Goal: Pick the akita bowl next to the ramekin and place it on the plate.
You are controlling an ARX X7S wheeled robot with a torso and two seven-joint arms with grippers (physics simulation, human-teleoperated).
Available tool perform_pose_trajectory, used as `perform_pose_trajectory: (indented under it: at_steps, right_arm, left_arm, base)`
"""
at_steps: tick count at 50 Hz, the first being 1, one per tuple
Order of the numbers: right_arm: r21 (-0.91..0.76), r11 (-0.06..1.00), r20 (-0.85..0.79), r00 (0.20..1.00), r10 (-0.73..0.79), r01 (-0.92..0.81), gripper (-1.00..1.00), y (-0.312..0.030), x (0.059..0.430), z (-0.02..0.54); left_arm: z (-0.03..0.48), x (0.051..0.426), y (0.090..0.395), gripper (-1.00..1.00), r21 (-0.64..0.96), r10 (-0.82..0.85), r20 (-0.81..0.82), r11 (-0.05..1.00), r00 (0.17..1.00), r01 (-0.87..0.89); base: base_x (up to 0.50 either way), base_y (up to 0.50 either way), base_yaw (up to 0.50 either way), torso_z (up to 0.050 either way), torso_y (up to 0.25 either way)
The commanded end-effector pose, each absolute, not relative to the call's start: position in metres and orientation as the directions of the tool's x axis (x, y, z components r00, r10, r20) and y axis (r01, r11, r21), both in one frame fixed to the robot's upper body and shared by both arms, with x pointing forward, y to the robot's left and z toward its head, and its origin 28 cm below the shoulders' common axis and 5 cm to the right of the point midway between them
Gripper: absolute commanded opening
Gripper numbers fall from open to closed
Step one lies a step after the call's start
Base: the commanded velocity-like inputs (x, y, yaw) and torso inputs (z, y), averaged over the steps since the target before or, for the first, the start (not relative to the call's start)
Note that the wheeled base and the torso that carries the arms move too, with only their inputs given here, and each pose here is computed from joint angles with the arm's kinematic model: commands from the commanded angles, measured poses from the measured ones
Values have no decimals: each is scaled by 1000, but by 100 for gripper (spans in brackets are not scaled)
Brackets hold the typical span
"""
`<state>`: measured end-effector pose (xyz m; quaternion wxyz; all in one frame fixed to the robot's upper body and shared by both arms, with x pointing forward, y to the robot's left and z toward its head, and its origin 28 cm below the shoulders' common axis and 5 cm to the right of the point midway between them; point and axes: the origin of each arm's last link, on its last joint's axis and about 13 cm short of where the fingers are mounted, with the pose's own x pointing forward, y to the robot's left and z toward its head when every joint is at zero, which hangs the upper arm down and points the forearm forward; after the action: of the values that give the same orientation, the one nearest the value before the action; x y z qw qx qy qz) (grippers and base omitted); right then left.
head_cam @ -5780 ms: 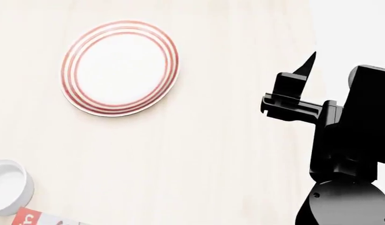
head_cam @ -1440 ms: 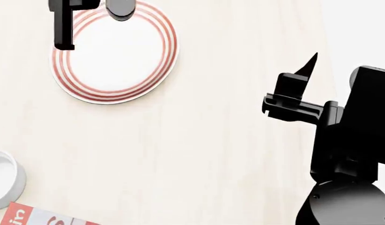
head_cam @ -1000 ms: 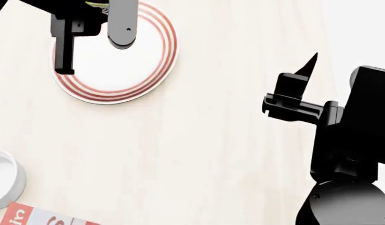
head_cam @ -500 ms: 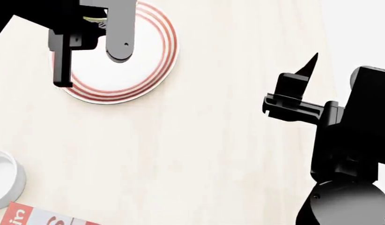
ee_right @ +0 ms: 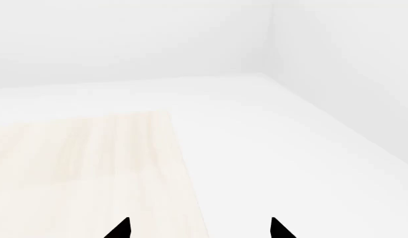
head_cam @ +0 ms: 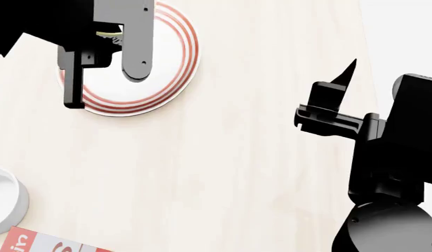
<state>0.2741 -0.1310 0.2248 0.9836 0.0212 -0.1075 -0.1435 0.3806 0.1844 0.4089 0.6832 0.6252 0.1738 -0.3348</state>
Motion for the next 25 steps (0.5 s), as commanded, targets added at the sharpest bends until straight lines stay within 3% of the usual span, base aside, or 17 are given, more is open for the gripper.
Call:
perform_pose_trajectory:
  at_steps: [1, 25]
  right_arm:
    - [87, 958, 214, 934, -287, 274, 100, -131, 273, 226]
    - [87, 958, 214, 934, -287, 274, 100, -131, 273, 226]
  left_arm:
    - [408, 379, 175, -100, 737, -266, -656, -24, 707, 675]
    - [401, 389, 174, -100, 765, -260, -622, 1, 739, 644]
  base:
    - [0, 0, 0, 0, 0]
    - [0, 0, 0, 0, 0]
